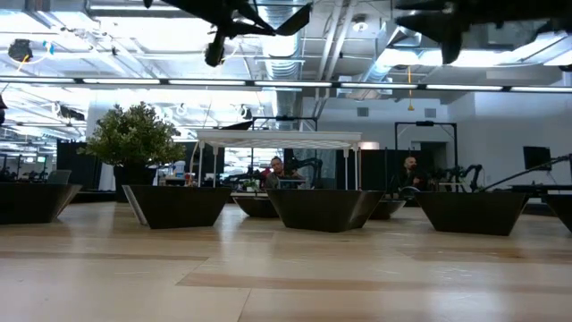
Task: Pick & Place Mini shaped plates
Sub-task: Put the leaf shaped plate on the shelf
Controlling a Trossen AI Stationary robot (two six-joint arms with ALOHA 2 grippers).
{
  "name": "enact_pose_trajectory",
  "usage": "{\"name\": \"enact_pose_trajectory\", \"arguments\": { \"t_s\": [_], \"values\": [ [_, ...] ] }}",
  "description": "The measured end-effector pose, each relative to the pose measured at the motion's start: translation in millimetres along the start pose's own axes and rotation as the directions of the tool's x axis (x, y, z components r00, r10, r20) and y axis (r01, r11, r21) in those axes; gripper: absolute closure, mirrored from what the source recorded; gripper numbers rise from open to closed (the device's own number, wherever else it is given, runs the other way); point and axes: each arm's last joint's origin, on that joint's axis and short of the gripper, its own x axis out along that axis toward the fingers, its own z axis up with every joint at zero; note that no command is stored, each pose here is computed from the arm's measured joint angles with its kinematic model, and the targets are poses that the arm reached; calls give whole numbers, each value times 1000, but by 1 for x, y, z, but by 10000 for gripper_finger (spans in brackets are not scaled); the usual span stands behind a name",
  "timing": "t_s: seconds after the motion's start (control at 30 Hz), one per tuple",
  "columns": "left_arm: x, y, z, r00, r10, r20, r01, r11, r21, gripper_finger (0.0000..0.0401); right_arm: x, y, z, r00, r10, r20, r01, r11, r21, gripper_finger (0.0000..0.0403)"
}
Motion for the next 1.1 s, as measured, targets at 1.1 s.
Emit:
{"name": "enact_pose_trajectory", "arguments": {
  "t_s": [1.1],
  "values": [
    [15, 23, 76, 947, 178, 267, -245, 939, 241, 398, 158, 18, 96, 872, -488, -43, 330, 650, -685, 261]
  ]
}}
